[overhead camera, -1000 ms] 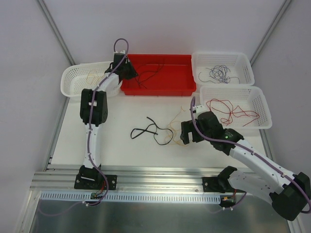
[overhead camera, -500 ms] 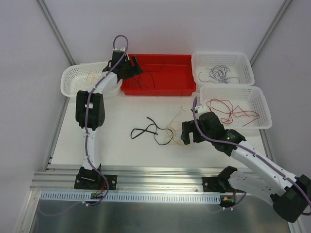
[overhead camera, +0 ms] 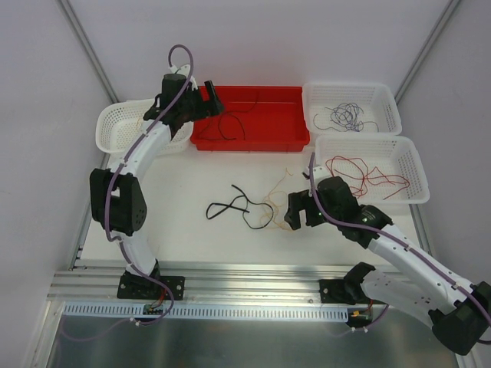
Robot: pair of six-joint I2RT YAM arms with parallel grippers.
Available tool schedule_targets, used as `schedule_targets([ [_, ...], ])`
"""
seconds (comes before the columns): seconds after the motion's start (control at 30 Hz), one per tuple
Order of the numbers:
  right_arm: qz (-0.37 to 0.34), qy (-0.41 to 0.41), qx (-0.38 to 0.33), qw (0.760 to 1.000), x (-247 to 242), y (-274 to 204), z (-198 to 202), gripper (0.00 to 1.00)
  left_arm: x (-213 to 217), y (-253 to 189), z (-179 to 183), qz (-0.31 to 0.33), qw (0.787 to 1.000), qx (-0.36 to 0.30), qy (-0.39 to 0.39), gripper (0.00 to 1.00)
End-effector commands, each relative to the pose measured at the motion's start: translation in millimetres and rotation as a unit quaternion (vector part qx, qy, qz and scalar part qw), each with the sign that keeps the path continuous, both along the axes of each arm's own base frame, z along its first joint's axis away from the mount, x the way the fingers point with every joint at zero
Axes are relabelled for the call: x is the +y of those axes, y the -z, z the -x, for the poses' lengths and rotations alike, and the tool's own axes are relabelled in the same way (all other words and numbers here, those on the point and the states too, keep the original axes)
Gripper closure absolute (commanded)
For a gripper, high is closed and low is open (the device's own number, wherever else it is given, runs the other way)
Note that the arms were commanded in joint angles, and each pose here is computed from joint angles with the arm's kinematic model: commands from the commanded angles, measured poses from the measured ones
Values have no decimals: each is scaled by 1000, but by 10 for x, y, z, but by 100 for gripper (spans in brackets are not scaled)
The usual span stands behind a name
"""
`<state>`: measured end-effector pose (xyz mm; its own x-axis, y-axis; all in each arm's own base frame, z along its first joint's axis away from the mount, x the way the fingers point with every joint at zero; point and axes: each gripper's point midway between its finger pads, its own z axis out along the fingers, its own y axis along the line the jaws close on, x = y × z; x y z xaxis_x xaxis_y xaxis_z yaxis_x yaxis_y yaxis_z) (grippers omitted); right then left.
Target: Untangle the cables
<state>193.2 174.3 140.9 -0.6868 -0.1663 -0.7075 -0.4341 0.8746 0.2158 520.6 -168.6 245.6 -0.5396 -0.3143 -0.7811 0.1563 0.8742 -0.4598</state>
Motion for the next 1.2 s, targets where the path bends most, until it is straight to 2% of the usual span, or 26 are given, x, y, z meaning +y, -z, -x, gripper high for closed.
schedule_targets([
  [0.0,-35,-44,-10,998,187,-269,38,2,3,25,346,-17,999,25,21,4],
  [0.3,-12,-150,7,989,586,-207,113,2,318,-103,1125,-70,996,52,17,3],
  [0.47,-3,-198,15,980,861,-176,40,2,416,56,1609,-99,992,63,53,3],
  [0.53,9,-220,30,975,978,-54,18,2,517,148,1765,-119,989,71,45,3],
  [0.73,43,-280,35,958,1336,128,-186,0,1000,360,2010,-186,978,75,-51,2],
  [0.97,93,-278,46,955,1577,483,-539,3,1445,448,2116,-254,955,68,-140,1],
  [1.17,126,-263,33,956,1688,656,-808,3,1681,444,2126,-272,942,74,-181,1],
])
